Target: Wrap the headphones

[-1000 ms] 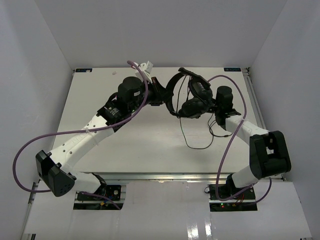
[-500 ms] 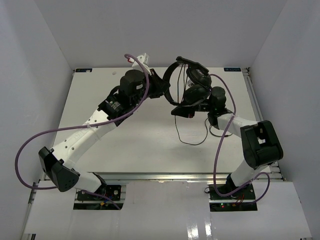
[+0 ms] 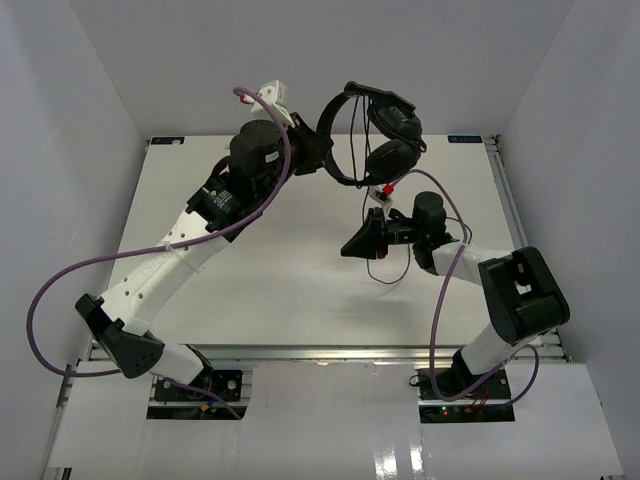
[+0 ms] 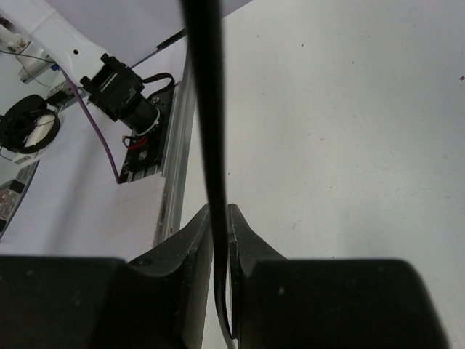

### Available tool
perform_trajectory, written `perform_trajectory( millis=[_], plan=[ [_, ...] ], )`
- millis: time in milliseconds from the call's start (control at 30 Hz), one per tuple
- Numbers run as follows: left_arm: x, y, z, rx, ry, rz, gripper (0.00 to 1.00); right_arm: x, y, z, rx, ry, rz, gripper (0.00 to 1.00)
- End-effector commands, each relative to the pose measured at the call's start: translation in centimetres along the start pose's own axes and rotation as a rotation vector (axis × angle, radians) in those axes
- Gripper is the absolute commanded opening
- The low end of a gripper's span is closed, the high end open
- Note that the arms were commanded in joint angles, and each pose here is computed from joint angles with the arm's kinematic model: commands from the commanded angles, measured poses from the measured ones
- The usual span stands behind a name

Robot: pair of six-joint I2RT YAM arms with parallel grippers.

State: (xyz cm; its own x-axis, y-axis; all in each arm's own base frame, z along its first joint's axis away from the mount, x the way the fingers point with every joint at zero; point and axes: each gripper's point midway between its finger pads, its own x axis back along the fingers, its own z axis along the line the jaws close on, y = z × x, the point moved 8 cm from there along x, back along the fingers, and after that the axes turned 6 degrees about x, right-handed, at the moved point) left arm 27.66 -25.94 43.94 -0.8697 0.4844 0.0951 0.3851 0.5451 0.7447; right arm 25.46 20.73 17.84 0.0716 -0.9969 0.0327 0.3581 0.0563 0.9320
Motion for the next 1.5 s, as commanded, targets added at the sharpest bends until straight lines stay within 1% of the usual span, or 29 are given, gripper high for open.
perform_trajectory(
  millis=[0, 267, 333, 367, 500, 567, 600, 667, 767, 833, 867, 900, 933, 1000, 1067, 1133, 1167, 1233, 1300, 1400, 1433, 1467],
  plan=[
    [0.8, 3.6, -1.4, 0.011, -0.009, -0.118, 0.0, 0.4, -0.2, 2.0, 0.08, 0.054, 0.023, 0.18],
    [0.6, 5.8, 0.0, 0.04, 0.075, -0.196, 0.0, 1.8, -1.9, 5.1, 0.113, 0.075, 0.069, 0.17],
    [0.5, 6.1, 0.7, 0.064, 0.094, -0.213, 0.0, 2.1, -1.9, 5.9, 0.135, 0.071, 0.079, 0.17],
    [0.5, 6.2, 1.0, 0.07, 0.099, -0.215, 0.0, 2.2, -1.6, 5.9, 0.178, 0.071, 0.075, 0.17],
    [0.5, 6.4, 2.2, 0.096, 0.131, -0.232, 0.0, 2.5, -1.3, 6.6, 0.189, 0.054, 0.102, 0.12],
    [0.3, 6.5, 3.1, 0.103, 0.158, -0.241, 0.0, 2.9, -1.3, 7.0, 0.2, 0.037, 0.13, 0.09],
    [0.2, 6.5, 3.5, 0.108, 0.169, -0.245, 0.0, 2.9, -0.4, 6.8, 0.244, 0.005, 0.141, 0.08],
    [-0.1, 6.5, 4.8, 0.12, 0.204, -0.248, 0.0, 3.2, 0.1, 6.7, 0.303, -0.02, 0.173, 0.08],
    [-0.8, 6.0, 6.3, 0.123, 0.254, -0.248, 0.0, 4.0, 0.2, 6.9, 0.301, -0.079, 0.275, 0.08],
    [-1.5, 5.6, 7.4, 0.123, 0.291, -0.249, 0.0, 4.3, 1.7, 6.5, 0.407, -0.115, 0.34, 0.08],
    [-1.8, 5.5, 7.7, 0.125, 0.303, -0.251, 0.0, 4.6, 1.8, 6.7, 0.404, -0.124, 0.392, 0.08],
    [-2.2, 5.4, 8.1, 0.128, 0.314, -0.254, 0.0, 4.8, 2.4, 6.7, 0.446, -0.136, 0.447, 0.08],
    [-2.6, 5.2, 8.4, 0.133, 0.325, -0.257, 0.0, 5.0, 3.7, 6.6, 0.533, -0.151, 0.505, 0.08],
    [-3.3, 5.2, 8.7, 0.143, 0.338, -0.261, 0.0, 5.2, 5.2, 6.5, 0.628, -0.163, 0.618, 0.08],
    [-4.1, 5.4, 8.7, 0.152, 0.34, -0.265, 0.0, 5.1, 6.2, 7.3, 0.708, -0.164, 0.742, 0.08],
    [-4.7, 5.4, 8.7, 0.156, 0.339, -0.262, 0.0, 4.1, 6.6, 8.5, 0.825, -0.121, 0.841, 0.08],
    [-5.2, 5.3, 8.8, 0.154, 0.342, -0.258, 0.0, 4.0, 7.2, 8.8, 0.884, -0.14, 0.884, 0.08],
    [-5.9, 4.9, 9.2, 0.143, 0.358, -0.249, 0.0, 3.6, 8.9, 9.7, 0.993, -0.175, 0.931, 0.08],
    [-6.3, 4.6, 9.7, 0.134, 0.374, -0.237, 0.0, 2.8, 10.2, 10.8, 1.074, -0.184, 0.943, 0.08],
    [-6.9, 3.5, 10.6, 0.109, 0.397, -0.203, 0.0, 2.6, 12.6, 11.5, 1.178, -0.27, 0.98, 0.08],
    [-7.0, 3.1, 11.0, 0.099, 0.406, -0.19, 0.0, 2.4, 13.1, 11.8, 1.195, -0.274, 0.97, 0.08],
    [-7.2, 2.5, 11.5, 0.092, 0.419, -0.175, 0.0, 2.3, 14.3, 12.0, 1.23, -0.313, 0.955, 0.08]
  ],
)
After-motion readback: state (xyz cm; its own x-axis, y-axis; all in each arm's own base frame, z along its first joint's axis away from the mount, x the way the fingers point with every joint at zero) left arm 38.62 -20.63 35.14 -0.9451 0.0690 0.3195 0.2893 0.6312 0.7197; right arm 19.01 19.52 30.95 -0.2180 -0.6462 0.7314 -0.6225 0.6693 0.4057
